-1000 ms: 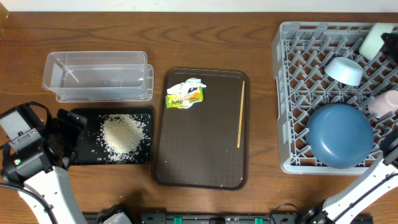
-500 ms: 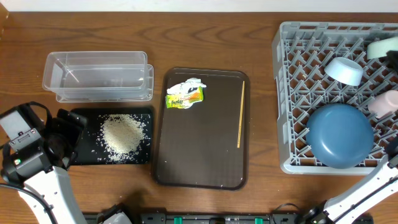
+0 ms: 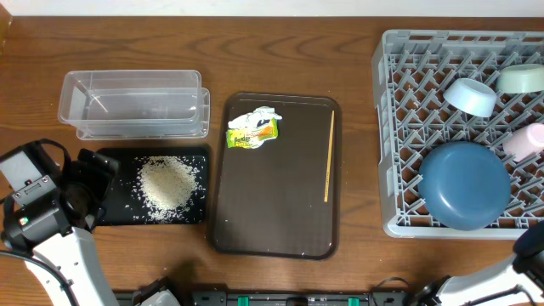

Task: Sort waste into correct bins and load items into the dishwasher rack
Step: 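Carry the light-green bowl into the rack's upper right and release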

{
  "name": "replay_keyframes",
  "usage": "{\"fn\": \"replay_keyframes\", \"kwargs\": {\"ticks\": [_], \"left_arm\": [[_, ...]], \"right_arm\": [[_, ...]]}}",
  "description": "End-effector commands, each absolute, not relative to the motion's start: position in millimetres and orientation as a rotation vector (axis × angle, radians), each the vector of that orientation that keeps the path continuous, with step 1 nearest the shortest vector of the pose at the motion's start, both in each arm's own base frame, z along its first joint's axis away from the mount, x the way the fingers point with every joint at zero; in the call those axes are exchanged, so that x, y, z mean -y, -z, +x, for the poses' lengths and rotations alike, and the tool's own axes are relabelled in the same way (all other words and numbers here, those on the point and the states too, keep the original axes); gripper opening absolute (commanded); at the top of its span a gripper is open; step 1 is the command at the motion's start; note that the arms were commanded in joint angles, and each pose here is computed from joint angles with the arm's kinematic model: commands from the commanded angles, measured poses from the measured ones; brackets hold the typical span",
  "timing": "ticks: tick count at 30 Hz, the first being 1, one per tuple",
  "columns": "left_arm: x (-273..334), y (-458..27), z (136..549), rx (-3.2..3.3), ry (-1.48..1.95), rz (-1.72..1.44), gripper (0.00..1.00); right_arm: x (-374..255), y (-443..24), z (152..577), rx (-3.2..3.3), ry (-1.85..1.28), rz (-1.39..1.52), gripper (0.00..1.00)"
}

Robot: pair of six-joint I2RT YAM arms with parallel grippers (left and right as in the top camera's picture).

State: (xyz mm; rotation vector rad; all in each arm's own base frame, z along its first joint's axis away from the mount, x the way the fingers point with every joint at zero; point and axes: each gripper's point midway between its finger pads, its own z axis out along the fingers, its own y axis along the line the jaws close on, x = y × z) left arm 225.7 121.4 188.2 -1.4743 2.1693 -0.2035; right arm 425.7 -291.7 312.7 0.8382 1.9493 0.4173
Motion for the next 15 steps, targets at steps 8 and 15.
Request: {"fn": "replay_keyframes", "kwargs": {"ticks": [8,15], "left_arm": [[-125.9,-195.3,226.8,-2.147,0.185,-1.470,0.95],[-125.9,-195.3,226.7,-2.148,0.185,-1.471,0.96]], "right_arm": [[252.4,-251.5,518.3,-2.071,-0.047,0.751,0.09],[252.2,-177.9,544.9,-2.166,0.090,0.789,0.10]]}}
